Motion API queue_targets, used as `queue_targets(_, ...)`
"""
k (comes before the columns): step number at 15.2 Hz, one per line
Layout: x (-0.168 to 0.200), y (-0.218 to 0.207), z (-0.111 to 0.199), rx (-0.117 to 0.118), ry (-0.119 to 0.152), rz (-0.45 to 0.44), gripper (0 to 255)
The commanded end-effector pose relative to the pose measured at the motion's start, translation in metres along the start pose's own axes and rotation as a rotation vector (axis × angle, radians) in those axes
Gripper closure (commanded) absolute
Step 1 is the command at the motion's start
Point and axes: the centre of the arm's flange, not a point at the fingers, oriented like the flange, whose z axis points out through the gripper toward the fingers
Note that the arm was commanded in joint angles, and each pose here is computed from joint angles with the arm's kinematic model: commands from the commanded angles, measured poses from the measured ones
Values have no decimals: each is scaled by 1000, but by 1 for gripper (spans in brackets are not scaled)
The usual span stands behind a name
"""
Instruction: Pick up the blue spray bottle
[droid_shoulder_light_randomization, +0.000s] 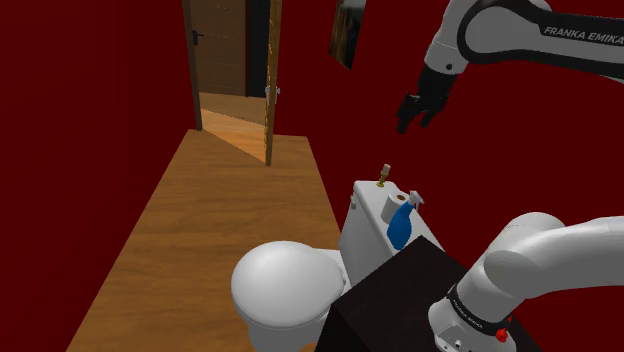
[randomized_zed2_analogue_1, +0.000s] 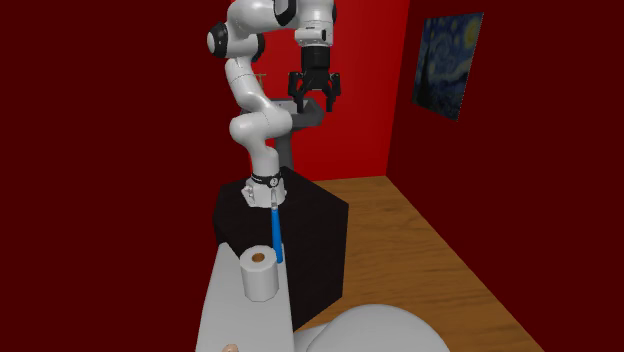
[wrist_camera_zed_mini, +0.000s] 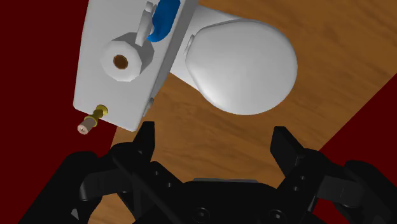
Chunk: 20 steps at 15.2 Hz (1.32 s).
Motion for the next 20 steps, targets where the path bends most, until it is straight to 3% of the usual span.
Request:
queue_targets(1,0,0,0,0,0,0,0)
queue_targets(20,-27,132,223,128,-107,197,0)
